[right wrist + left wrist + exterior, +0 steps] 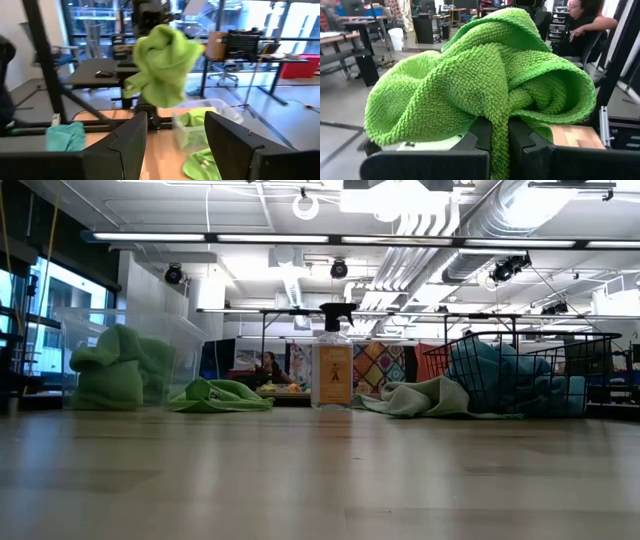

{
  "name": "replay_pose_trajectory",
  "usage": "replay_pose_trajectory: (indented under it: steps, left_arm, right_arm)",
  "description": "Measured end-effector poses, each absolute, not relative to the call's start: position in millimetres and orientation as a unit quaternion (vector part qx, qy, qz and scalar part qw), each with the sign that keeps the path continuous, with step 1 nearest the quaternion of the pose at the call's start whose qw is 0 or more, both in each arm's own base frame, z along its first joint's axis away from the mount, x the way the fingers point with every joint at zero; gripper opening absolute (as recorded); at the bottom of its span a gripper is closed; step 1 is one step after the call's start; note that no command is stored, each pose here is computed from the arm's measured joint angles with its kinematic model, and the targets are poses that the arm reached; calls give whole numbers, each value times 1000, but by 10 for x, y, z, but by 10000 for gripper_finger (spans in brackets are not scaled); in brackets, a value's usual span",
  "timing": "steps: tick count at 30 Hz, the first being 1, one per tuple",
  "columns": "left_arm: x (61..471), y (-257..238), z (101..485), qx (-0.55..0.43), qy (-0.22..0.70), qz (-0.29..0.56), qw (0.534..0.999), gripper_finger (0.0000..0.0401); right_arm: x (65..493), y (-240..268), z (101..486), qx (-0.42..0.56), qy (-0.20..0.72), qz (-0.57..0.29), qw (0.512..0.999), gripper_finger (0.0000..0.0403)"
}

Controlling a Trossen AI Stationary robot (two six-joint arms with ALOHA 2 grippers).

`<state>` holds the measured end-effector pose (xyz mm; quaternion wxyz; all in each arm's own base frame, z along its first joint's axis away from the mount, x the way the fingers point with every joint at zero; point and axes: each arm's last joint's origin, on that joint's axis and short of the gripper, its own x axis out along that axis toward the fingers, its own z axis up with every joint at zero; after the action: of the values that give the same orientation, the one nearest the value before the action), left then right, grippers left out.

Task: Sort microfiber towel by color & place in baskets
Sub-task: Put the green microfiber cloth into the bin

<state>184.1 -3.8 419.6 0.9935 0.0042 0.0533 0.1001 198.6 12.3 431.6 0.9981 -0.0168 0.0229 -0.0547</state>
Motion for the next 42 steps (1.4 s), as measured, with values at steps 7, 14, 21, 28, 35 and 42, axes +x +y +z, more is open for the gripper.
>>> replay_pose_trajectory:
  steps: [7,14,21,28,35,42]
  left_arm:
    - [1556,-168,4006,-22,44,128,991,0]
    - [1380,-159,4020,-6,24,176,984,0]
    - [1175,62,4181,-12,48,327,944,0]
    - [863,351,4367,-34,144,456,878,0]
    - [841,636,4336,-80,279,499,816,0]
    - [1074,1207,4041,-76,468,498,726,0]
  right_arm:
    - [1975,100,4314,-18,25,-94,995,196]
    - [1978,100,4304,-23,30,-94,995,196]
    - [1978,97,4305,-23,30,-99,994,196]
    - [1971,71,4305,-24,31,-145,989,196]
    - [1970,66,4306,-24,31,-154,987,196]
    - [1970,66,4306,-24,31,-154,987,196]
